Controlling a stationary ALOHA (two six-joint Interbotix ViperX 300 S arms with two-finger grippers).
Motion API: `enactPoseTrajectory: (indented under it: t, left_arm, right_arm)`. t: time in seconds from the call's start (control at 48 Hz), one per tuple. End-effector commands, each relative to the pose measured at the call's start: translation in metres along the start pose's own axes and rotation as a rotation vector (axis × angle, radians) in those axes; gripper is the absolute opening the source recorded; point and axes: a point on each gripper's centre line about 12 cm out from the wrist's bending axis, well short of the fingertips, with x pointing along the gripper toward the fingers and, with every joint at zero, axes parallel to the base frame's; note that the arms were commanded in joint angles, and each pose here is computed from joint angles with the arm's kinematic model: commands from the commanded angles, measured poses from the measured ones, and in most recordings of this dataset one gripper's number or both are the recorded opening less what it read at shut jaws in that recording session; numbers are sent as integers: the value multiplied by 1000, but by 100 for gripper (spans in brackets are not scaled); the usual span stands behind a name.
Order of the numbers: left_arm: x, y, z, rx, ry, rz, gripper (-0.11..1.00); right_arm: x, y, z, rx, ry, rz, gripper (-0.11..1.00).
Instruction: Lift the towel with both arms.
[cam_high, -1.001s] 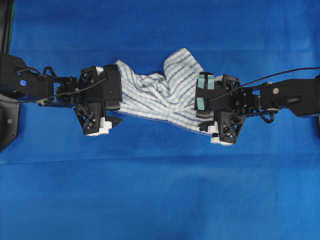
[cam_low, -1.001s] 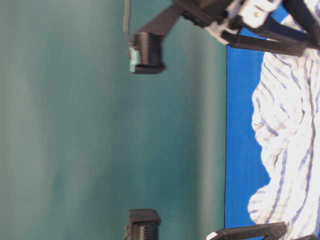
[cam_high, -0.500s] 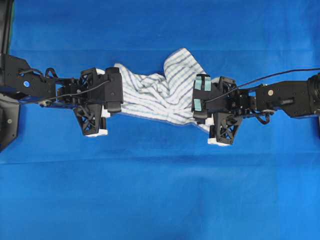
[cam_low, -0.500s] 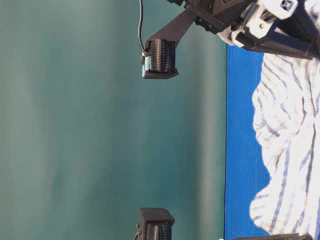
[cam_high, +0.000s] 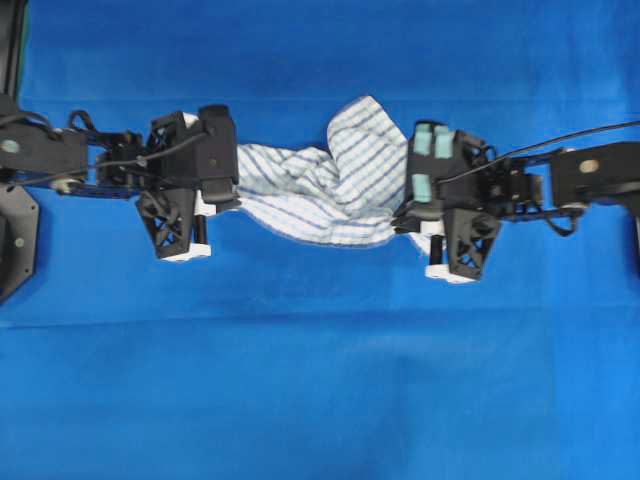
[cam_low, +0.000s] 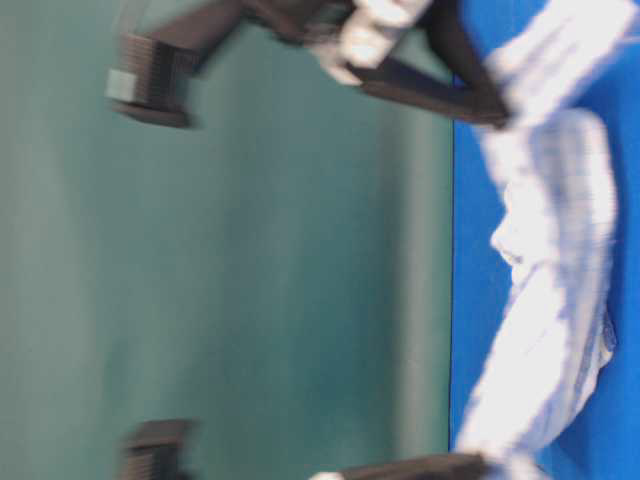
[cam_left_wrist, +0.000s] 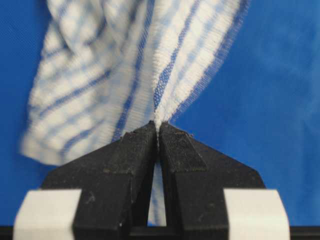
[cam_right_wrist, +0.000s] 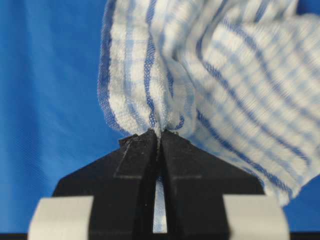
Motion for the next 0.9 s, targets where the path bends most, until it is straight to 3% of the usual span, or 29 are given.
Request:
enactPoseTrajectory:
  t: [0.0, 0.209, 0.438, 0.667, 0.876]
  left_arm:
    - [-28, 1, 29, -2, -89, 4, 1]
    - [-87, 3, 67, 0, -222, 9, 1]
    - [-131, 12, 90, -12, -303, 35, 1]
    - [-163, 24, 109, -32, -335, 72, 1]
    - [-189, 25, 133, -14, -398, 82, 1]
  right_arm:
    - [-30, 0, 29, 1, -91, 1, 2]
    - [-82, -10, 66, -9, -172, -35, 2]
    - [-133, -23, 100, -34, -259, -101, 2]
    - [-173, -30, 121, -49, -343, -147, 2]
    - [-202, -28, 133, -44, -396, -153, 2]
